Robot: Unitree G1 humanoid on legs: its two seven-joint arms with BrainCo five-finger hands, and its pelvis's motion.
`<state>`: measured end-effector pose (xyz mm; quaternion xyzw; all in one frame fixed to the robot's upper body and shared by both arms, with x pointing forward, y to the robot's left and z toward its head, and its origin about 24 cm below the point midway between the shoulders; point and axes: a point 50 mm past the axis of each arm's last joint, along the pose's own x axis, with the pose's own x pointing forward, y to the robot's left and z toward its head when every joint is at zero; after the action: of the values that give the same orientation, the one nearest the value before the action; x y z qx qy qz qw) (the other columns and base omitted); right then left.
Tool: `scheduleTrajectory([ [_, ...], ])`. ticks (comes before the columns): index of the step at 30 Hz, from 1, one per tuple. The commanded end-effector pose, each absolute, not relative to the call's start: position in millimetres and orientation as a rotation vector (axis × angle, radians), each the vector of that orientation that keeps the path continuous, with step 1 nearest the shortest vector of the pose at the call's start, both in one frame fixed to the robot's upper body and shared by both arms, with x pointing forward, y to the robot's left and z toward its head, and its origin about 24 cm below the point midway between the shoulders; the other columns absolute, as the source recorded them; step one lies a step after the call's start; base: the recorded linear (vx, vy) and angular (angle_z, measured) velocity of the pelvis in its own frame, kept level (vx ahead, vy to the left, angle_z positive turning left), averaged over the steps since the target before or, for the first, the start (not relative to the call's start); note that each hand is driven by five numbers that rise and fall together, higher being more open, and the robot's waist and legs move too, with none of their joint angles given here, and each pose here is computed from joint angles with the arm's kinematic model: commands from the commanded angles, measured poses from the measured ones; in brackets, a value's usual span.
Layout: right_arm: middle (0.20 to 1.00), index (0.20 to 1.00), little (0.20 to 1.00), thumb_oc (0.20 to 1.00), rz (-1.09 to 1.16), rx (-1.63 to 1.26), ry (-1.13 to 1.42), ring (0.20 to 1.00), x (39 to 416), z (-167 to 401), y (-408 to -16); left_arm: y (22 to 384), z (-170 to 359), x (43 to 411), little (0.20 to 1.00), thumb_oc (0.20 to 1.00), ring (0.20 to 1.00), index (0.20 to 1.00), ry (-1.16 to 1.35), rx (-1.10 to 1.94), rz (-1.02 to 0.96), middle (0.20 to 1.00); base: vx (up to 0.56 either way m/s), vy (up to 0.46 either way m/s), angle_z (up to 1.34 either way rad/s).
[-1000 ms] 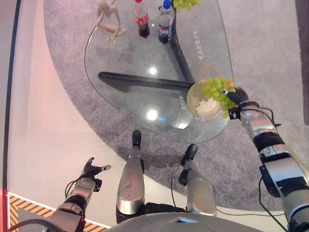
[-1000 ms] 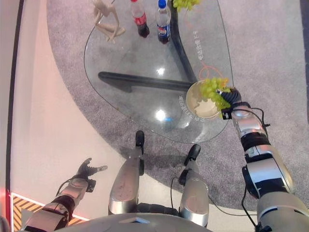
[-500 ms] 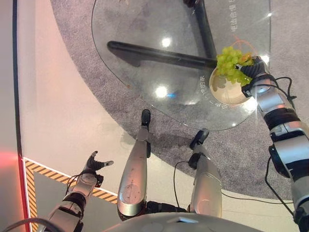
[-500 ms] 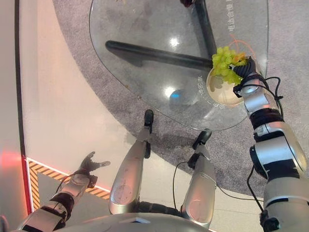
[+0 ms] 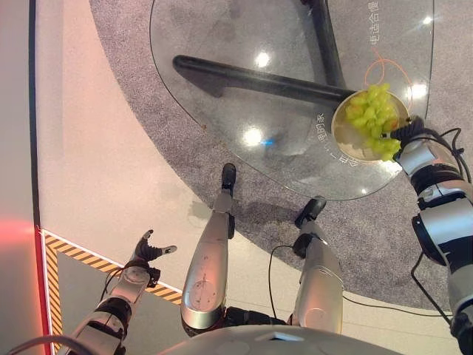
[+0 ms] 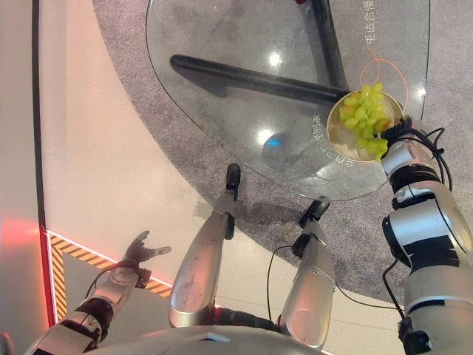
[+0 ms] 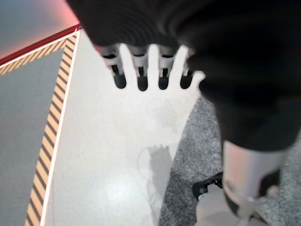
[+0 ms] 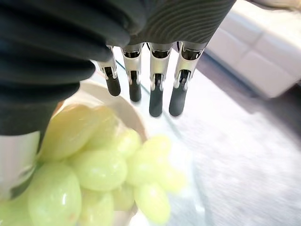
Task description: Pick up fruits into the plate
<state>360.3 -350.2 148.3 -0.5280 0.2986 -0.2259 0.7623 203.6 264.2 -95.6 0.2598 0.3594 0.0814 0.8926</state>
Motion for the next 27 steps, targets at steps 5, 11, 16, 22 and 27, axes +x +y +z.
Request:
scheduleTrajectory([
  [5, 1.000, 1.000, 1.000, 1.000, -0.582, -1.354, 0.662, 1.000, 339, 162, -388, 276, -100, 190, 1.000, 1.000, 1.000, 1.000, 0.825, 0.615, 0.155, 1.000, 0.00, 0.000, 0.00],
  [11, 1.000, 1.000, 1.000, 1.000, -0.646, -1.251, 0.261, 1.000, 352, 159, -359, 284, -103, 183, 1.000, 1.000, 1.000, 1.000, 0.862, 0.600, 0.191, 1.000, 0.00, 0.017, 0.00],
  [16, 1.000, 1.000, 1.000, 1.000, -0.648, -1.067, -0.141, 1.000, 343, 138, -316, 285, -105, 181, 1.000, 1.000, 1.000, 1.000, 0.861, 0.556, 0.273, 1.000, 0.02, 0.054, -0.07],
  [22, 1.000, 1.000, 1.000, 1.000, -0.474, -0.836, -0.041, 1.000, 292, 46, -290, 281, -123, 149, 1.000, 1.000, 1.000, 1.000, 0.945, 0.587, 0.268, 1.000, 0.14, 0.042, -0.21],
  [27, 1.000, 1.000, 1.000, 1.000, -0.304, -0.724, 0.226, 1.000, 246, -20, -277, 278, -134, 130, 1.000, 1.000, 1.000, 1.000, 1.050, 0.604, 0.221, 1.000, 0.10, 0.033, -0.27],
])
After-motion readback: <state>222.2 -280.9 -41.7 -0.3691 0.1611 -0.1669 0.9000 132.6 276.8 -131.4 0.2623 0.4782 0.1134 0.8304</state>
